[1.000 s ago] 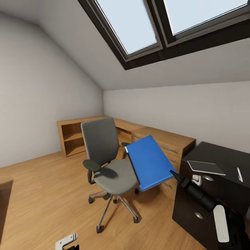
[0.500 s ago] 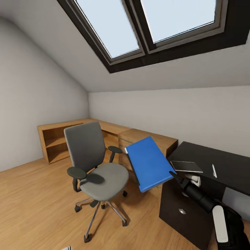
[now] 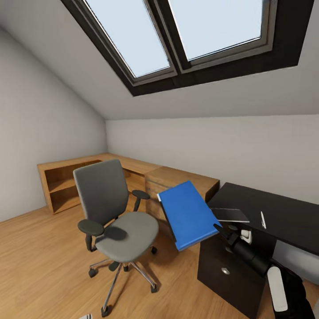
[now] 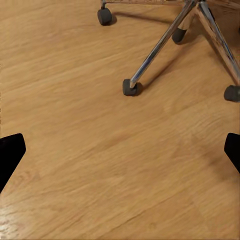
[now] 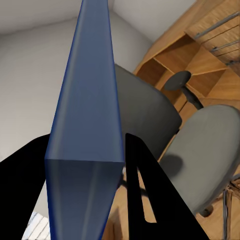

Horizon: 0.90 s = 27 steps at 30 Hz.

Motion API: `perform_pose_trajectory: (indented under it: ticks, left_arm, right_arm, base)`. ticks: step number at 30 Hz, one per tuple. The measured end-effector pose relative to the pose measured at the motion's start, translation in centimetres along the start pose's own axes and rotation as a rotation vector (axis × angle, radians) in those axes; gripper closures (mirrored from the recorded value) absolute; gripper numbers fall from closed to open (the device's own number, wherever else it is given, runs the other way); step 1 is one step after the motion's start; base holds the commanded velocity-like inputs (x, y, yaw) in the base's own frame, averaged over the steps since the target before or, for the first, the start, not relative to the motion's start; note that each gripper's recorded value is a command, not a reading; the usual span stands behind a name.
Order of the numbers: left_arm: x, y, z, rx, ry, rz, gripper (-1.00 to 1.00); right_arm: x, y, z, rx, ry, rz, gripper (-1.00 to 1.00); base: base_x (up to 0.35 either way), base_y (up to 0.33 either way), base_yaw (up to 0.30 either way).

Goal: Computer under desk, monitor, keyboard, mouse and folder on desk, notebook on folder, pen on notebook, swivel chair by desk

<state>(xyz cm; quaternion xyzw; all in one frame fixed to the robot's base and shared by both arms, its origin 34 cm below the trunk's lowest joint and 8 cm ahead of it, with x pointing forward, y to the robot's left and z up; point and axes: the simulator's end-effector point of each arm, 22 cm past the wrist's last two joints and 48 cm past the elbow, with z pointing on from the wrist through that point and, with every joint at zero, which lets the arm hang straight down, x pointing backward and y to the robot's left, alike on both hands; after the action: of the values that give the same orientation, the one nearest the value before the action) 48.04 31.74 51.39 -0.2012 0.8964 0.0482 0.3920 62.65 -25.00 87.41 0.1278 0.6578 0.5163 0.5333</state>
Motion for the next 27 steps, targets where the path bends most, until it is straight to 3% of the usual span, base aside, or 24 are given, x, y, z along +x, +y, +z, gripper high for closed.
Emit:
perform_pose_trajectory:
  ticks: [27]
  left_arm:
    - [-3.3,-0.6,-3.1,-0.001,0.017,0.0,-1.0]
  right_arm:
    - [-3.3,3.7,0.8,0.002,-0.004,0.009,1.0]
  base:
    - [0.0,0.0,0.0]
